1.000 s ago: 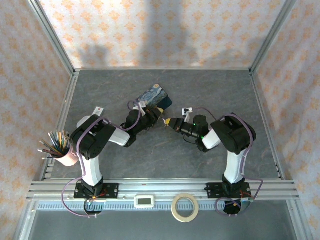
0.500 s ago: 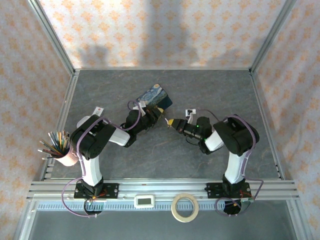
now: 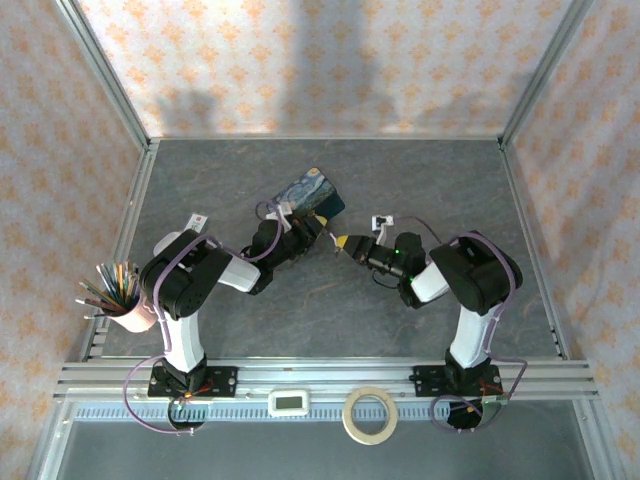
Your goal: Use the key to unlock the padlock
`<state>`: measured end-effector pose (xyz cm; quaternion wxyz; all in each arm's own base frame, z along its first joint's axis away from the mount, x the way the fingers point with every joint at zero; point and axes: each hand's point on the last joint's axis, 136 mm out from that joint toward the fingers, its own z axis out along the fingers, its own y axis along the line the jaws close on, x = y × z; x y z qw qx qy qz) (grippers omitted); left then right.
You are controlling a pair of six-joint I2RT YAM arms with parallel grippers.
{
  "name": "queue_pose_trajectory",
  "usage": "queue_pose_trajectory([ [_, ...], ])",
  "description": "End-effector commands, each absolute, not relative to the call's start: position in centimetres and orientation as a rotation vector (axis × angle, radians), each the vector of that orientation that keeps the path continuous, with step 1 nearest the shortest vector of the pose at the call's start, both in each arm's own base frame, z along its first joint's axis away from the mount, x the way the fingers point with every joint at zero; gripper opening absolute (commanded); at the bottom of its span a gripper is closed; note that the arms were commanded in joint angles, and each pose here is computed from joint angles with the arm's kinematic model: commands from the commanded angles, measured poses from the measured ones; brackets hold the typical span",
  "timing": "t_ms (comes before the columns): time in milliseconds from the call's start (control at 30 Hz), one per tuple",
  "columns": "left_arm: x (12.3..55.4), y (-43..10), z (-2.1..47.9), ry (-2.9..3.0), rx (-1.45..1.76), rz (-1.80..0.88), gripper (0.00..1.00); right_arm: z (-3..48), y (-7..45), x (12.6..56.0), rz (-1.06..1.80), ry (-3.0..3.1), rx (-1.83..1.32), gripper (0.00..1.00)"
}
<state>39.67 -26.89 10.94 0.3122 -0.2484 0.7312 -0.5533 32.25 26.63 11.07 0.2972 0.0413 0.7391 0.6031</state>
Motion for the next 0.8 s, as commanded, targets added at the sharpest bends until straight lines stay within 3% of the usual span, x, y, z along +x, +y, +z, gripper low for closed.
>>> queue_pose_trajectory([
  [0, 39.7, -27.3, 12.9, 1.871, -0.602, -1.475, 0.00, 12.7, 27.1, 32.9, 1.634, 1.889, 0.054, 0.00],
  [767, 39.8, -27.3, 13.0, 1.876, -0.602, -1.466, 0.00, 11.7, 26.8, 32.5, 1.629, 1.918, 0.080, 0.00],
])
